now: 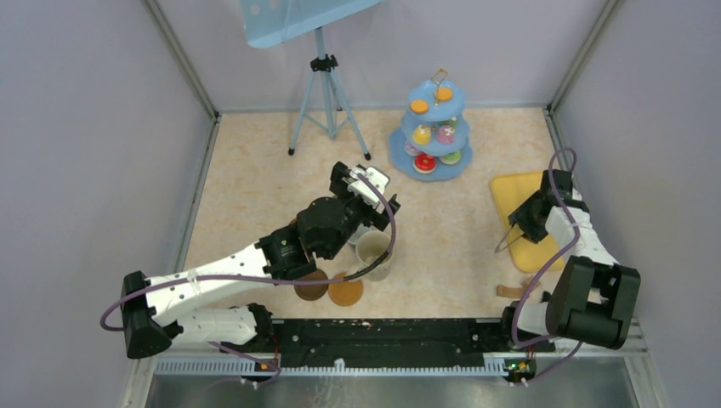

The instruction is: Serve the afternoon tea

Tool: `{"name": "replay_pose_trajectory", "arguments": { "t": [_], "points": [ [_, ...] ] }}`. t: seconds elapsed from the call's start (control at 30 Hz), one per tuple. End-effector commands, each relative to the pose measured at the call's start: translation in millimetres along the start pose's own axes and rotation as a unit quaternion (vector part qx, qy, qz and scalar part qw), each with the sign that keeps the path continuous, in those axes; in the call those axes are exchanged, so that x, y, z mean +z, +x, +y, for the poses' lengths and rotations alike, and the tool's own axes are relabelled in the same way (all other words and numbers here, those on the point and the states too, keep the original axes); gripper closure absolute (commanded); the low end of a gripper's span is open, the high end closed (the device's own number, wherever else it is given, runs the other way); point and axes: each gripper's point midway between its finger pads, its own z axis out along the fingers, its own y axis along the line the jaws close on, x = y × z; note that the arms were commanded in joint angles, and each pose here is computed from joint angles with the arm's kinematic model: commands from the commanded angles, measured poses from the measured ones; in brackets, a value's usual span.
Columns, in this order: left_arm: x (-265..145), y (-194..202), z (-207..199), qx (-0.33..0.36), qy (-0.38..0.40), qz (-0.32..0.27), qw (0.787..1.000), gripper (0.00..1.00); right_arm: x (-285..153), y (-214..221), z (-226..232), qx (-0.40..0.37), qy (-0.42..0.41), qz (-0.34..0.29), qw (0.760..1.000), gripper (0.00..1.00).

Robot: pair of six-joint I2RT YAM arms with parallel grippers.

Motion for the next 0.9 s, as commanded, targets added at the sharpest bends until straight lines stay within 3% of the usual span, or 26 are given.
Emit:
{"name": "replay_pose_trajectory", "arguments": {
  "t": [0.0,0.33,0.87],
  "points": [
    [-5,-22,8,-0.017,-0.011,-0.033,0.999,0.01,-3,-17,17,0.013,-0.015,-0.012,1.000,0.54],
    [-4,-21,7,-0.017,-0.009,-0.030,0.999,0.01,-12,-27,20,-0.006,-0.034,-0.029,0.999,0.79],
    [-6,-23,7,-0.020,-0.007,-0.034,0.999,0.01,-53,-42,15,-0.014,-0.101,-0.102,0.990,0.90]
  ]
}}
